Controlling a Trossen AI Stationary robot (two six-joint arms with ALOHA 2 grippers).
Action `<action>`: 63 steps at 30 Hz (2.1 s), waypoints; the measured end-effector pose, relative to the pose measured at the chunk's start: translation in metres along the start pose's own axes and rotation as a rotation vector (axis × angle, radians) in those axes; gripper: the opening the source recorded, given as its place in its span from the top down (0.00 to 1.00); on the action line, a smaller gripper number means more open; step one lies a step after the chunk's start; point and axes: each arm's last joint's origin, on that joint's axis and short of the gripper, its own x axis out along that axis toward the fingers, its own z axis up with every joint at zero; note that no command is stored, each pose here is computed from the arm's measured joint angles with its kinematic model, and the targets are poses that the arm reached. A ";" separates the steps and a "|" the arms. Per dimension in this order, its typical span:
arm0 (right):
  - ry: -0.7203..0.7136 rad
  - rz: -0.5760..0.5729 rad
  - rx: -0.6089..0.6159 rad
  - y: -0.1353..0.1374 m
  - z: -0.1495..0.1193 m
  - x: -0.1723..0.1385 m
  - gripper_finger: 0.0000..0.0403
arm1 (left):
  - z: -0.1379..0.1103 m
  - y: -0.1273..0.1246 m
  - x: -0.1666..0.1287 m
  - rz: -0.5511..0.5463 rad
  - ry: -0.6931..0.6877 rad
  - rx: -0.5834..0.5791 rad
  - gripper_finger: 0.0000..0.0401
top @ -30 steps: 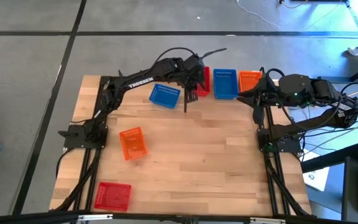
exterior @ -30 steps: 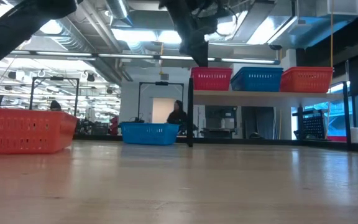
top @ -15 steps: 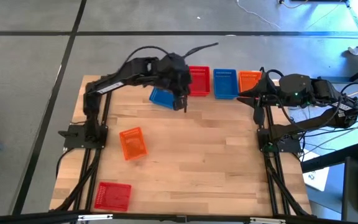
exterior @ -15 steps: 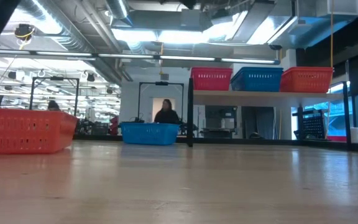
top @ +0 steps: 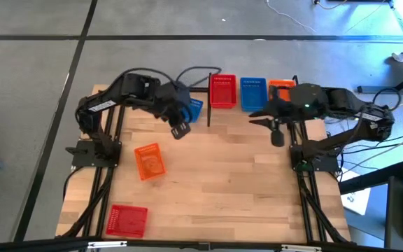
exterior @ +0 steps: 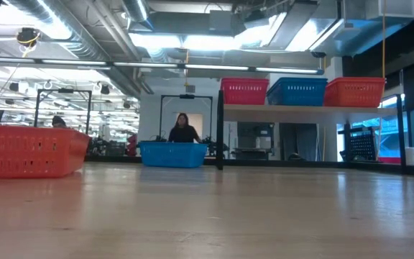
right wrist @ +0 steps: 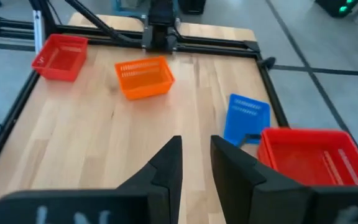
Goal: Stack baskets on shelf by color
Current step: Stack the orange bin on top of the stacked orange bins on the shelf
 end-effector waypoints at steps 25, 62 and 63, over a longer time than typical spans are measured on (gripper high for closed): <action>0.070 0.205 -0.119 0.042 0.083 0.040 0.80 | -0.103 -0.084 -0.055 -0.189 0.107 -0.110 0.86; 0.051 0.209 0.056 0.045 0.087 0.035 0.80 | -0.202 -0.048 0.156 0.397 0.278 -0.893 0.86; 0.052 0.209 0.055 0.045 0.087 0.035 0.80 | -0.203 -0.047 0.159 0.388 0.277 -0.893 0.86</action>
